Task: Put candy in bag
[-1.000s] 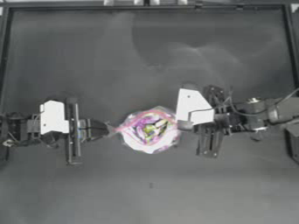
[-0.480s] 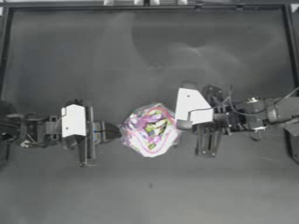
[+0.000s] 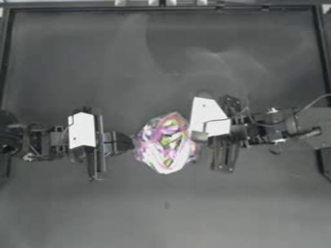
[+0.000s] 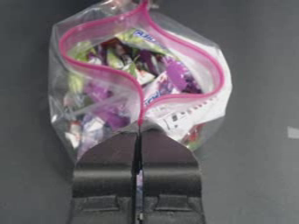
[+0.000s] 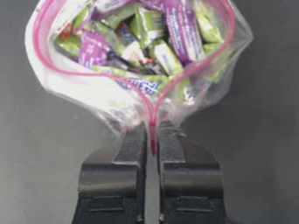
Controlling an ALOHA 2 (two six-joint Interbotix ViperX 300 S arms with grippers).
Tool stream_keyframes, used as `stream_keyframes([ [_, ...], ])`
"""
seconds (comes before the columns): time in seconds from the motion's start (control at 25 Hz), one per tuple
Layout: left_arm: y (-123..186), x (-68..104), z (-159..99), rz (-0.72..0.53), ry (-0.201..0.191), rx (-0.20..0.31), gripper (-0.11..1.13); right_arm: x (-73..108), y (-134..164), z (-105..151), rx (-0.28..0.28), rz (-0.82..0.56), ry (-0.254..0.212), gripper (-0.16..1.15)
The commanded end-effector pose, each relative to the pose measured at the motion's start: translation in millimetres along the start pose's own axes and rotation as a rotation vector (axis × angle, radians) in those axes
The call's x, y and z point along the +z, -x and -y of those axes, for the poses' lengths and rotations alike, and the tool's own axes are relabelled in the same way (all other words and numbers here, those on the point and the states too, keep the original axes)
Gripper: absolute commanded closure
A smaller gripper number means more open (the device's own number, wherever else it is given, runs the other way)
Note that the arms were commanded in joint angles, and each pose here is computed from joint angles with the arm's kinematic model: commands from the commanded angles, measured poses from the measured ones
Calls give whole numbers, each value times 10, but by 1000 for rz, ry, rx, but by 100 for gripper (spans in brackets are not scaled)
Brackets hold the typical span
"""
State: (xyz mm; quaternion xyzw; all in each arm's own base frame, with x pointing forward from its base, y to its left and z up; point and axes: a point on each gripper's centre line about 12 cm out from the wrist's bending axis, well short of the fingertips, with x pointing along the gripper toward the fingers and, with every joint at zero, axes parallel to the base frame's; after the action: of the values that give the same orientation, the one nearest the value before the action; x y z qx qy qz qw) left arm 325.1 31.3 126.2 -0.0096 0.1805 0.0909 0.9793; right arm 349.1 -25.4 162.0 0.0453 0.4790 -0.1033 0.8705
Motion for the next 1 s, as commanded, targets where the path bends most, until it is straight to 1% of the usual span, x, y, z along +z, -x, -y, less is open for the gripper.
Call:
stream_keyframes([
  [0.04, -24, 38, -25, 12, -4, 7, 86, 58, 26, 3, 9, 31, -10, 69],
  [0.28, -77, -40, -22, -14, -6, 9, 86, 19, -52, 2, 13, 23, -12, 69],
  [0.52, -81, -50, -31, -17, -7, 11, 86, -12, -110, 0, 25, 29, -24, 69],
  [0.88, -108, -103, -37, -29, -6, 14, 86, -13, -137, -1, 28, 28, -26, 69],
  [1.0, -123, -76, -34, -21, -6, 14, 86, -12, -135, 0, 27, 25, -29, 69],
])
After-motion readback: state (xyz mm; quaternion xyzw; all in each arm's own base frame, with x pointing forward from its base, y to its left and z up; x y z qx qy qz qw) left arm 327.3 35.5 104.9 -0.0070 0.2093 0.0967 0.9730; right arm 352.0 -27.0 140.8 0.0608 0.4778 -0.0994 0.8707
